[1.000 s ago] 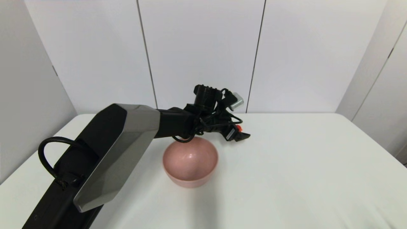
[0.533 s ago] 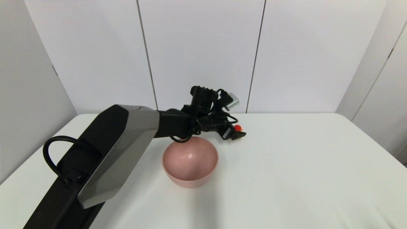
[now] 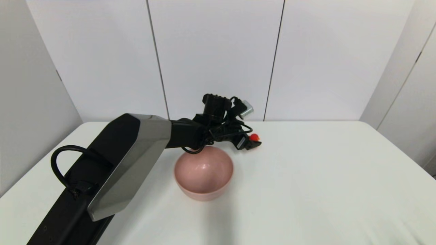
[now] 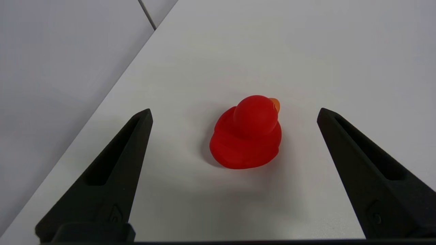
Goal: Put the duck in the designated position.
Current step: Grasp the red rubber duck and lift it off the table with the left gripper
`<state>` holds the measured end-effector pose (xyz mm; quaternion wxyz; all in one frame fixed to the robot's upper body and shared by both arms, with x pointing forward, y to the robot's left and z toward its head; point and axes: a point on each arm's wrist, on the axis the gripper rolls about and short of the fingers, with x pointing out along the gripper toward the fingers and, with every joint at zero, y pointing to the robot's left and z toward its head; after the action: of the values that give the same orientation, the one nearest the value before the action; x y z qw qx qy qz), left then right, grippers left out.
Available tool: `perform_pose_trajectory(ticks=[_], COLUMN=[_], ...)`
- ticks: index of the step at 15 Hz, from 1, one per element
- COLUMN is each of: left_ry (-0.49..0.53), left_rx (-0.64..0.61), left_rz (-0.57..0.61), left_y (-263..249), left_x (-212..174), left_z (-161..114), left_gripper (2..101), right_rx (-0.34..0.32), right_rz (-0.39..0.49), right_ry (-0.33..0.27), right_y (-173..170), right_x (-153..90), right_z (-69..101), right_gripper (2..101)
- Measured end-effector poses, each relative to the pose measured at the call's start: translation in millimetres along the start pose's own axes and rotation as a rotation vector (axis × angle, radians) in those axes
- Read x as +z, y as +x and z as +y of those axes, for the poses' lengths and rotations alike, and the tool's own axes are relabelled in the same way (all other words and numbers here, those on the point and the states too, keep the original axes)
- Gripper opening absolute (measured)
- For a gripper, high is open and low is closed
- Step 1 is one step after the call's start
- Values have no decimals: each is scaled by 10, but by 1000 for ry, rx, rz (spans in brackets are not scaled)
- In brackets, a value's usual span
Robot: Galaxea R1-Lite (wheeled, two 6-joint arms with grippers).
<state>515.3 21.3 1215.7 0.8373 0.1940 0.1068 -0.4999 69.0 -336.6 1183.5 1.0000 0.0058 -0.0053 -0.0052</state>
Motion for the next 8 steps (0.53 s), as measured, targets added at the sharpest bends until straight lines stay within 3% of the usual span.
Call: perform_pose_trajectory(ticks=[8], left_ry=[-11], left_rx=[-7], left_rz=[15], left_y=[49], left_x=[-78], left_z=[-12], left_gripper=[979], right_rx=[0], right_rz=[0], right_ry=[0], right_y=[0], right_x=[0], right_z=[0], right_gripper=[973])
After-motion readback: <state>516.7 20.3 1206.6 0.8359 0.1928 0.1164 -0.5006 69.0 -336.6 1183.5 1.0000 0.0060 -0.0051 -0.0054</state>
